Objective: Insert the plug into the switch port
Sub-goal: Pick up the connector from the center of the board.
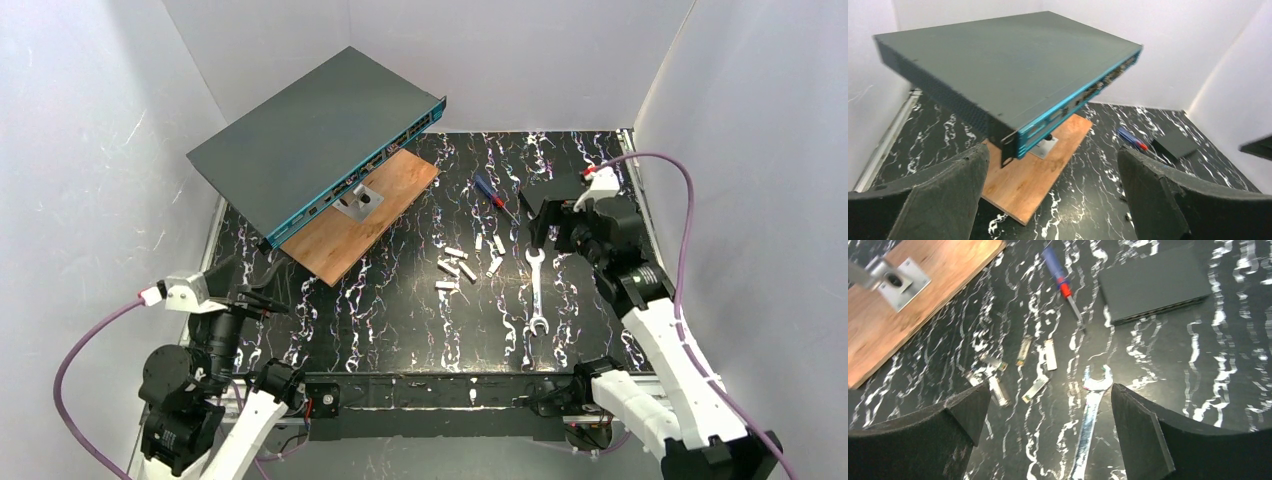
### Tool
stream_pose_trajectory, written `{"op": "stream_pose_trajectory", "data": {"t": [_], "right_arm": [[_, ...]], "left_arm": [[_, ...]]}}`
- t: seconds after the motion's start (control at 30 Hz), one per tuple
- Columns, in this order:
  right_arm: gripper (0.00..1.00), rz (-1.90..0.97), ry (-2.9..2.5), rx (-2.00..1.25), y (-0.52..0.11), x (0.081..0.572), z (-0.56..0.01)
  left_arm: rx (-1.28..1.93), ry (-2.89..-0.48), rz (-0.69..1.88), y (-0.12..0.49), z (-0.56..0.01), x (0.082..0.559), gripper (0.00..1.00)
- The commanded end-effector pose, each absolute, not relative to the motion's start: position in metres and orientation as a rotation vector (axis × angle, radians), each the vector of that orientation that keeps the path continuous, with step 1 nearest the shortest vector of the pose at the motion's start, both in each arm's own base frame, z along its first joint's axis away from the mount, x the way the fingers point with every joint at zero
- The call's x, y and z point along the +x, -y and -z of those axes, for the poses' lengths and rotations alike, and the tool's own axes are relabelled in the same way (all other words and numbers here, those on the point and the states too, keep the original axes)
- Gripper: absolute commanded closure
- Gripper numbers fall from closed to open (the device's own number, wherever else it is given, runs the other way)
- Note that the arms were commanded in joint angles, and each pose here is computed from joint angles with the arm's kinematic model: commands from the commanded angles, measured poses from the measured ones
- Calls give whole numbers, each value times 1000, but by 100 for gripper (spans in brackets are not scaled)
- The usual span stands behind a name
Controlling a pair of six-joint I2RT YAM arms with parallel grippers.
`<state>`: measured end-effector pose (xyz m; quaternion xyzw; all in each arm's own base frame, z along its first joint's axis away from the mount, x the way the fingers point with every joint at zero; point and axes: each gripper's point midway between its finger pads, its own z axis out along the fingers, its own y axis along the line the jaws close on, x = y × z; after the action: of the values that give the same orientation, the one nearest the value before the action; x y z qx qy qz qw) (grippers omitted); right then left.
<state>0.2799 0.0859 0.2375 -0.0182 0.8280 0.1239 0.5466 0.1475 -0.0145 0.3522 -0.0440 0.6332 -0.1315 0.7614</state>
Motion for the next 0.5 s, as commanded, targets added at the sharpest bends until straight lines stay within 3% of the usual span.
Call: {"op": "stream_pose_trajectory", "data": {"t": [0.0, 0.17, 0.47], "right_arm": [[1, -504, -2065, -134, -123, 277, -241], [2, -611, -2180, -208, -158, 284, -217], [7, -530, -2292, -448, -246, 281, -171]], "left_arm": [[114, -1432, 393, 51, -366, 144, 2], [249, -1535, 418, 72, -373, 148, 2], [449, -1697, 568, 114, -378, 150, 2]]}}
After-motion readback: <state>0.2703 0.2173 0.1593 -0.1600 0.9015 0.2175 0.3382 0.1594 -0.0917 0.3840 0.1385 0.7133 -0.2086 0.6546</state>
